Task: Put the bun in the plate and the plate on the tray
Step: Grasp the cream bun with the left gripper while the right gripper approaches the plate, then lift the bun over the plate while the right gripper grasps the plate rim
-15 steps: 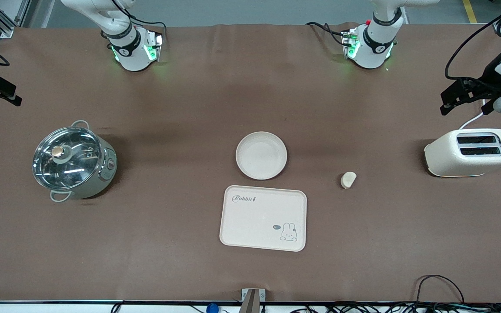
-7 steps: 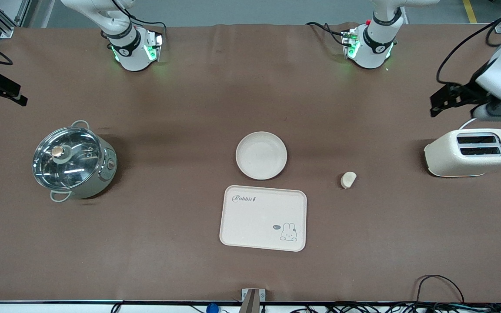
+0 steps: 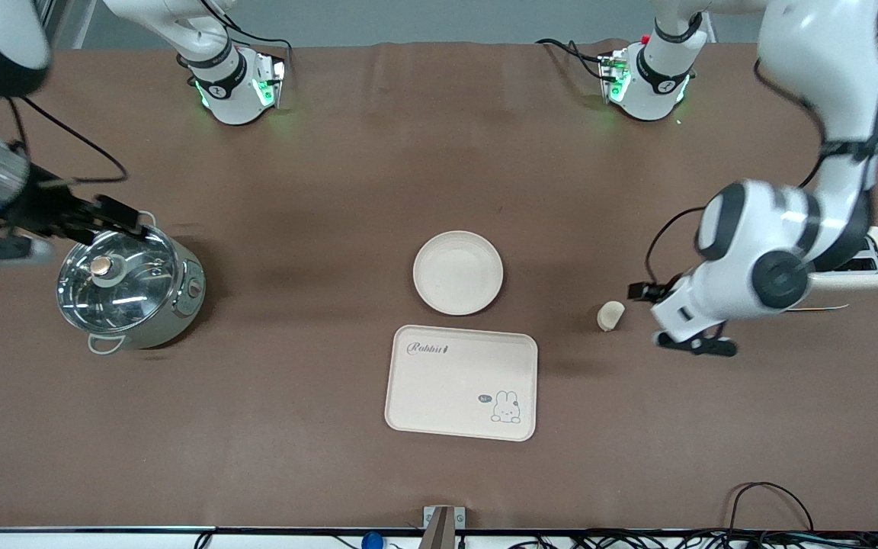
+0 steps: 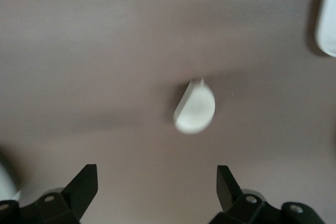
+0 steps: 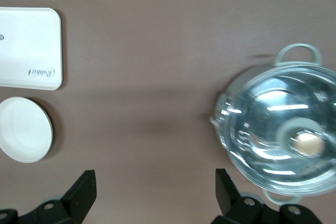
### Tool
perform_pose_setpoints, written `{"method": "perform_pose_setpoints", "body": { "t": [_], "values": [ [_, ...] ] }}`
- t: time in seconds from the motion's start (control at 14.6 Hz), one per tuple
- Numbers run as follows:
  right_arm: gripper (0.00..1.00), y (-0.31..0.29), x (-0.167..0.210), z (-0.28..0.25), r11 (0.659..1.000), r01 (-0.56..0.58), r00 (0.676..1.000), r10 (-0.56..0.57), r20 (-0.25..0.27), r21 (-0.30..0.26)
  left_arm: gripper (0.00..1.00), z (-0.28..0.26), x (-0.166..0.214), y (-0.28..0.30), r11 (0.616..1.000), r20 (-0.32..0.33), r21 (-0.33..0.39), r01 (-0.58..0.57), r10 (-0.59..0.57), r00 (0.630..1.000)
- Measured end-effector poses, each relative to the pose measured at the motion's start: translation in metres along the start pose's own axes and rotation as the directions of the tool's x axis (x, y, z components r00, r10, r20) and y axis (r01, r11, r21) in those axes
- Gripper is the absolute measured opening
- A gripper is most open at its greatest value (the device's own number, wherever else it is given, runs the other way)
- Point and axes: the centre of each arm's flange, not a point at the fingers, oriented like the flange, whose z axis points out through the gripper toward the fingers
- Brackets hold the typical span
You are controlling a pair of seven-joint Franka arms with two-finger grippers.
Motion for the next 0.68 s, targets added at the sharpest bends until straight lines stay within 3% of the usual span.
{"method": "perform_pose_setpoints", "body": {
  "t": [0.21, 0.41, 0.68],
  "values": [
    [1.00, -0.057, 0.001, 0.060, 0.999, -0.001, 1.000, 0.001, -0.014, 0.034, 1.00, 0.065, 0.022, 0.024, 0.999, -0.027, -0.028, -0.035, 0.035, 0.999],
    [1.00, -0.094, -0.016, 0.112, 0.998, -0.030, 0.999, 0.028, 0.034, 0.057, 0.96, 0.096, 0.028, 0.027, 0.999, -0.048, -0.035, -0.038, 0.036, 0.998],
    [1.00, -0.141, -0.038, 0.197, 0.974, -0.127, 0.992, 0.124, 0.026, 0.187, 0.56, 0.107, 0.019, 0.022, 0.998, -0.030, -0.038, -0.041, 0.040, 0.999]
  ]
}}
